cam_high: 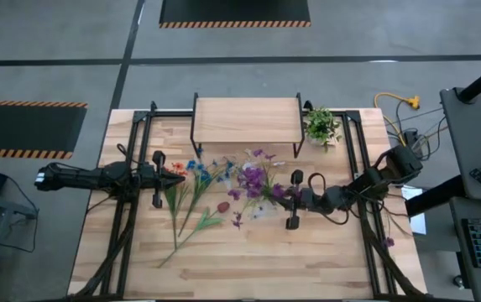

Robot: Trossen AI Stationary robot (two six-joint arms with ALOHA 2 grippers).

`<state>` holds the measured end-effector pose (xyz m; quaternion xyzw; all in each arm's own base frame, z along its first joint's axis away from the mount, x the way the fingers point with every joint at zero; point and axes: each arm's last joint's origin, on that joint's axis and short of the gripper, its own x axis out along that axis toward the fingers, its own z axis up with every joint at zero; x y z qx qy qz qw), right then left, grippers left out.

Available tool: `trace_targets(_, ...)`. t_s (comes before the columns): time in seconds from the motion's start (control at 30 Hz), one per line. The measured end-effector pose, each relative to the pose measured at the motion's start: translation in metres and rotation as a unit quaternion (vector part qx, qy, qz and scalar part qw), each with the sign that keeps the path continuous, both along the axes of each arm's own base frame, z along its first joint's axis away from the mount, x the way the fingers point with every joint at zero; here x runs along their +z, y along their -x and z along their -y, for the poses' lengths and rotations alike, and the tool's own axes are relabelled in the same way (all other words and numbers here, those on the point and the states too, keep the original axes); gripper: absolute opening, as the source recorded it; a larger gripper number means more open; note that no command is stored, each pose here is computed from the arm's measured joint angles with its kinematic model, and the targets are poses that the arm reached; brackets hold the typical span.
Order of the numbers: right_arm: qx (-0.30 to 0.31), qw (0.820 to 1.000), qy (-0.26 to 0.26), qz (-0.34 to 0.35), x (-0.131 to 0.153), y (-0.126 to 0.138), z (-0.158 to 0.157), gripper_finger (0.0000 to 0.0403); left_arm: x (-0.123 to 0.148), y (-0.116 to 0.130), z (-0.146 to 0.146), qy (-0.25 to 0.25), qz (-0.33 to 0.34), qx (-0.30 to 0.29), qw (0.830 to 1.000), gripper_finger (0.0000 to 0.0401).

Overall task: Pick and place flowers into a vace then onto a shelf
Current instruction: Put the purple flowers into the transparent vase

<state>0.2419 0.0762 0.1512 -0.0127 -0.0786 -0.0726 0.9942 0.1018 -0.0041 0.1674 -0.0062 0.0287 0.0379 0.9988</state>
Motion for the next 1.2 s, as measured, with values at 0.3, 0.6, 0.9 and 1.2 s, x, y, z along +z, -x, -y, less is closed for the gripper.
trace_targets(0.3,0.002,1.000,-0.003,-0.018,-0.0049,0.0014,0.0005,0.0008,-0.0001,-0.0001,0.0000,0.000,0.000,0.000,1.000,0.0000)
trace_targets(0.6,0.004,0.999,-0.006,-0.038,-0.0092,0.0010,0.0003,0.0009,0.0000,-0.0001,0.0000,0.000,0.000,0.000,1.000,0.0000)
trace_targets(0.9,0.005,0.999,-0.012,-0.040,-0.0096,0.0010,0.0003,0.0009,0.0000,-0.0001,0.0000,0.000,-0.001,0.000,1.000,0.0000)
trace_targets(1.2,0.006,0.999,-0.019,-0.036,-0.0088,0.0012,0.0000,0.0063,0.0000,-0.0001,0.0000,0.000,-0.001,0.000,1.000,0.0000)
